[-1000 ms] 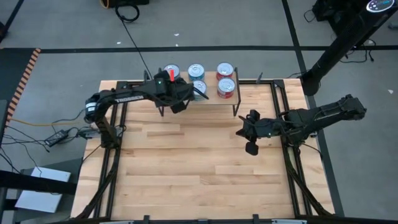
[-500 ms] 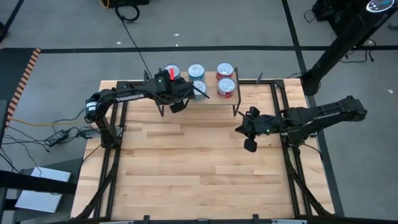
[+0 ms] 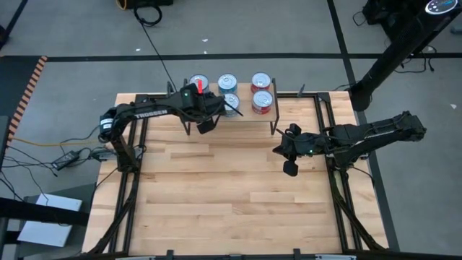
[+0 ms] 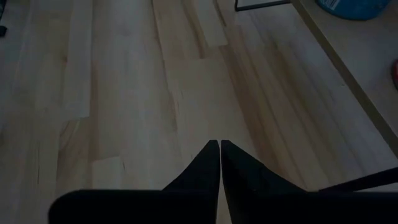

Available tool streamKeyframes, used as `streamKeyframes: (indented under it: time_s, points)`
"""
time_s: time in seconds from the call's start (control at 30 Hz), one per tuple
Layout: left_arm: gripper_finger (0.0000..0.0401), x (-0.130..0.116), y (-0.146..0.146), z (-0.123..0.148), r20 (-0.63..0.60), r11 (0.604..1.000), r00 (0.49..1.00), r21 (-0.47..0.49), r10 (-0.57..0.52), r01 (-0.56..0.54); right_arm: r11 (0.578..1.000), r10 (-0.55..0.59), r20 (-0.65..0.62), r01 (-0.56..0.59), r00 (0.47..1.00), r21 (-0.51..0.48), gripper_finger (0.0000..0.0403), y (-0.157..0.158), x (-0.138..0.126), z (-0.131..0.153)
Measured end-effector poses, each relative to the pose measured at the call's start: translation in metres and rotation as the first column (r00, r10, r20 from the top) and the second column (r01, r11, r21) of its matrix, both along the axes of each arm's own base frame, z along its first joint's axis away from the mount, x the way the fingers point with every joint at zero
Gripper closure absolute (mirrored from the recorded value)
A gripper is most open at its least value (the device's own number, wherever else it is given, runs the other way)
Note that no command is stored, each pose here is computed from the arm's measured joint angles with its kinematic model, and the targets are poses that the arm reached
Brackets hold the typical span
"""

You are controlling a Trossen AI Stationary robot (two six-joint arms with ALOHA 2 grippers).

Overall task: Stack canned seafood by type on shelf
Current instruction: Stack the blue can on top of the other blue can on the shelf

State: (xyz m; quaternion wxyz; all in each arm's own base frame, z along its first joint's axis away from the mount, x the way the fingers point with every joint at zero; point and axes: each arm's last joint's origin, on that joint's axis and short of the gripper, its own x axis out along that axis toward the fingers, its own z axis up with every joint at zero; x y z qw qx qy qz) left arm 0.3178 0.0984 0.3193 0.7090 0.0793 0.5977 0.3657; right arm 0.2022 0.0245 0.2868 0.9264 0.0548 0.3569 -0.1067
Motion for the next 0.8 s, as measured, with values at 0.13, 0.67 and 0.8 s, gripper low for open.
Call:
streamKeyframes:
  time_s: [0.13,0.67,0.8]
  points:
    - [0.0204,-0.0001,-0.0007,0.0003,0.023,1.000,1.000,-0.022,0.017,-0.016,1.000,0.000,0.000,0.000,1.000,0.000,0.0375,0.0000,0.0000,0.0000]
    - [0.0203,-0.0039,-0.0030,-0.0008,0.019,0.996,0.998,-0.076,0.053,-0.051,1.000,0.005,-0.001,-0.005,1.000,0.004,0.0375,0.0002,0.0000,-0.0001]
    - [0.0203,-0.0038,-0.0030,-0.0010,0.019,0.996,0.998,-0.076,0.053,-0.051,1.000,0.005,-0.002,-0.005,1.000,0.004,0.0375,0.0002,0.0000,-0.0001]
